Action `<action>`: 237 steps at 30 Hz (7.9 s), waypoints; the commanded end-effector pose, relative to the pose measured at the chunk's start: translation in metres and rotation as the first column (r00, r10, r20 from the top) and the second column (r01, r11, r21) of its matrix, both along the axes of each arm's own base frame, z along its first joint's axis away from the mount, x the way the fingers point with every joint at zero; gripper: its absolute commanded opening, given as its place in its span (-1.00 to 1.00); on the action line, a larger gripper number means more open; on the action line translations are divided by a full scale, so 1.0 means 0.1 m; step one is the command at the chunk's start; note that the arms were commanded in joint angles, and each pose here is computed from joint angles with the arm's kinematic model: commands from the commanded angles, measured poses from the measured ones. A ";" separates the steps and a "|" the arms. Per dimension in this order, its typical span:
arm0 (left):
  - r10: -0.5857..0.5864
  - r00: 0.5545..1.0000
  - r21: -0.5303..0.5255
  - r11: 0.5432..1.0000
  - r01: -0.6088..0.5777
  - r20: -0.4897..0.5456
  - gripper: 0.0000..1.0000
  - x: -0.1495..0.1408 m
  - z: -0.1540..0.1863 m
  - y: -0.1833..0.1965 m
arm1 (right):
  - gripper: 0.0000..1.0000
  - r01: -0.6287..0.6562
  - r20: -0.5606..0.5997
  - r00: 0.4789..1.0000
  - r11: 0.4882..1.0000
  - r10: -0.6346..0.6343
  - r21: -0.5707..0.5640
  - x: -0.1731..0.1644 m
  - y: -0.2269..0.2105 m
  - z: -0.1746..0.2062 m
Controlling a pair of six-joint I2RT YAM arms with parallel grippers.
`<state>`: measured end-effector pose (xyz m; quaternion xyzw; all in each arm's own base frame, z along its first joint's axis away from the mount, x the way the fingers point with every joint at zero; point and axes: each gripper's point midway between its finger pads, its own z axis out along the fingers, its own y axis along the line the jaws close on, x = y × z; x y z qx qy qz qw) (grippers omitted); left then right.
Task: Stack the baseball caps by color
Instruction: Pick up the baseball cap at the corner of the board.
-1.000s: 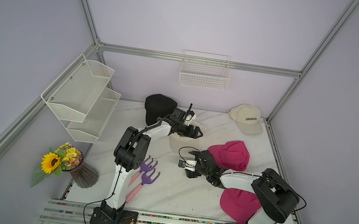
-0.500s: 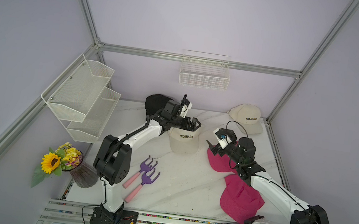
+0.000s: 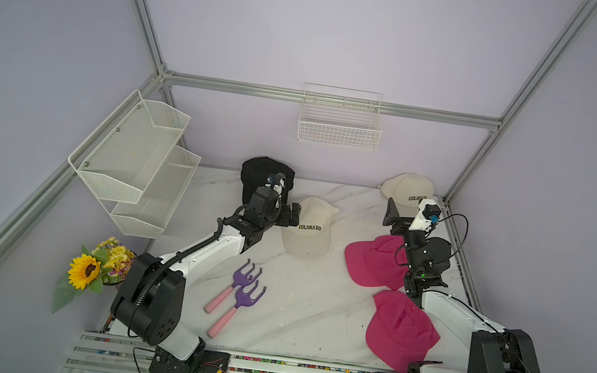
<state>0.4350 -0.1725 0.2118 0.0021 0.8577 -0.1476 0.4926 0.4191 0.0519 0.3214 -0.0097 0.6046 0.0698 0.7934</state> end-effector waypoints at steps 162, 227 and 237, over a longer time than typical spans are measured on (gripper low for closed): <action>-0.558 0.680 -0.294 0.627 0.721 0.476 -1.00 -0.62 1.22 -2.02 | -0.01 -0.389 0.265 0.919 0.563 0.292 0.729 -1.01 0.43 0.06; -0.930 0.268 0.644 0.368 0.671 0.251 -1.00 -0.99 1.03 -0.58 | 0.67 -0.803 -0.296 0.487 0.286 0.822 -0.523 -0.97 1.77 -0.49; -0.933 0.264 0.590 0.360 0.722 0.246 -1.00 -0.88 0.98 -0.66 | 0.62 -0.785 -0.265 0.481 0.277 0.835 -0.554 -1.03 1.87 -0.47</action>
